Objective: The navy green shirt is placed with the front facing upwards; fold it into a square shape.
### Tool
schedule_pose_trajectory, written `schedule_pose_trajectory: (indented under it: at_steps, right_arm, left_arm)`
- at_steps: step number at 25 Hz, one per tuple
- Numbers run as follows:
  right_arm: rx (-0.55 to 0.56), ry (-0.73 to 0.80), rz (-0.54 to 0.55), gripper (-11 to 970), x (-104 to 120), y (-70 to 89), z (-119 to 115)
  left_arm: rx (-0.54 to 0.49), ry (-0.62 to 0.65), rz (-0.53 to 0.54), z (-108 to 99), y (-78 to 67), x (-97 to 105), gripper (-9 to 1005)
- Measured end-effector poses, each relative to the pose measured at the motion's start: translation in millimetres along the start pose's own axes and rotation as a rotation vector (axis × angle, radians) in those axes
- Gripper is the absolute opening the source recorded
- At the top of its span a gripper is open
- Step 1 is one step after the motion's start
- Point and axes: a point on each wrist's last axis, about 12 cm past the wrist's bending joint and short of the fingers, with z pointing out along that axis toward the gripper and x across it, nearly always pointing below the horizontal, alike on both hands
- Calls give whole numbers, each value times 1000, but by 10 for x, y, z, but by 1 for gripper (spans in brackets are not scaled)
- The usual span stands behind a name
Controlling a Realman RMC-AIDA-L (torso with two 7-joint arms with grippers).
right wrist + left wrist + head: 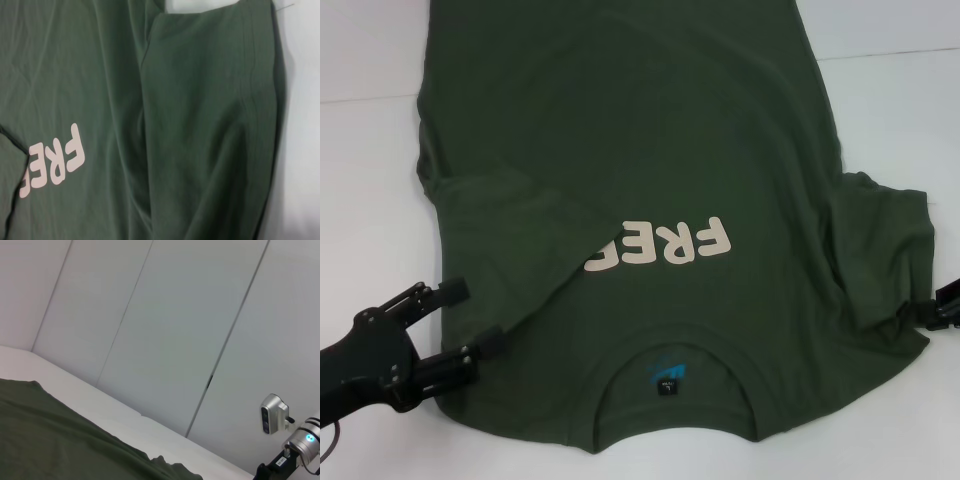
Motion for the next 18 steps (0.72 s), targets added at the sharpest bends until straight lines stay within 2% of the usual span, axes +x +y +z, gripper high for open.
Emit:
schedule_pose_trajectory:
  at_steps: [7, 10, 18]
  right_arm:
    - [2, 3, -6, 90, -5, 8, 3]
    - [3, 3, -5, 17, -2, 3, 1]
    - [-14, -2, -7, 25, -16, 25, -45]
  left_arm:
    - [3, -1, -2, 0, -4, 1, 870]
    - [1, -1, -2, -4, -4, 1, 869]
    - [1, -2, -2, -7, -5, 0, 867]
